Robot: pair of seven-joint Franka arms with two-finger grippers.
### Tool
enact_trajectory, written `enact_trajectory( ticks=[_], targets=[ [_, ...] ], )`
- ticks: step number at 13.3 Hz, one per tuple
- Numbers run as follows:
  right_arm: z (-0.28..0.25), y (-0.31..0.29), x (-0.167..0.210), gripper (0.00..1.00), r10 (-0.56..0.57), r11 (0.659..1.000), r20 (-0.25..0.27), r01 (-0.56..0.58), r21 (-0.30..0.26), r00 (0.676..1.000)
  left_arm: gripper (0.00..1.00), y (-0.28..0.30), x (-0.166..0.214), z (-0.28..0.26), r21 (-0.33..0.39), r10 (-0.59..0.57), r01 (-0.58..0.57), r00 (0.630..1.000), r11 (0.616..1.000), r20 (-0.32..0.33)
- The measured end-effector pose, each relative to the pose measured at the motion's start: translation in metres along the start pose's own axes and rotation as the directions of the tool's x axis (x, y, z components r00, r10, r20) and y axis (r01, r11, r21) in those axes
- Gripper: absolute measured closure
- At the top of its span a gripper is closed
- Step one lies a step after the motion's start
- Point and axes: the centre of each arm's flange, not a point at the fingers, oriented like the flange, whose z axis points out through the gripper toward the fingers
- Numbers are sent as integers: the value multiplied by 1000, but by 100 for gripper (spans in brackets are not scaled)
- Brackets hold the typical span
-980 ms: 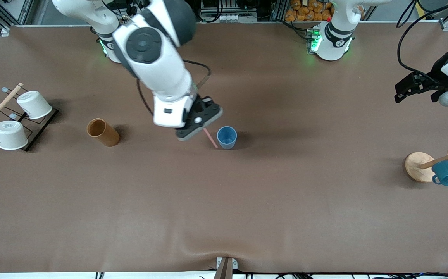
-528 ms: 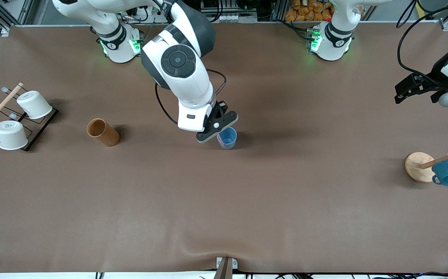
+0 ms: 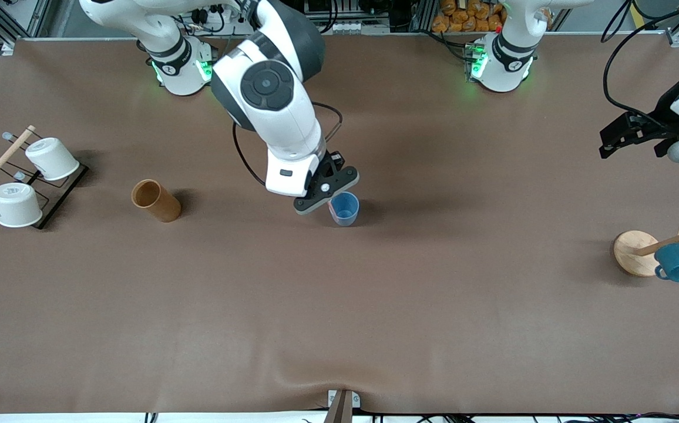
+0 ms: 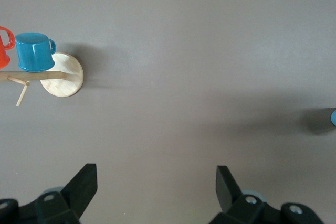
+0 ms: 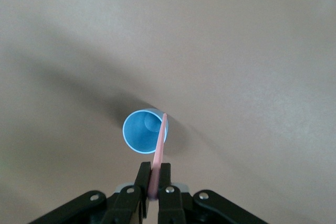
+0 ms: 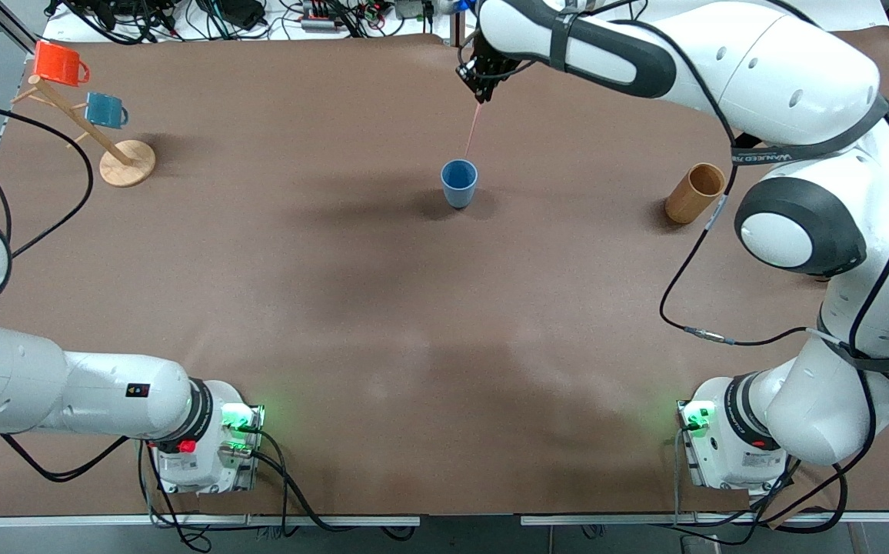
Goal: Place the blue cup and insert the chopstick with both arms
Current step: 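Lower the chopstick into the blue cup and open the right gripper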
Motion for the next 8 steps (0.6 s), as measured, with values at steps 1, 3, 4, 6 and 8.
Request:
enact_trajectory(
  ticks=[1,3,4,6,8],
  targets=[
    [-8,-2,-3,90,-1,1000,0,1,0,1000,0,0,0,0,0,0,0,1000,1000,0],
    [-9,-12,-9,90,-14,1000,28,14,-2,1000,0,0,0,0,0,0,0,1000,1000,0],
    [-4,-20,-12,90,-21,1000,42,22,-4,999,0,0,0,1,0,0,0,1000,1000,1],
    [12,-33,-18,90,-33,999,71,33,-7,997,0,0,1,2,0,-1,1,1000,1000,3],
    [28,-39,-19,90,-34,999,88,35,-9,996,0,-1,1,2,0,-2,2,1000,1000,1]
  ],
)
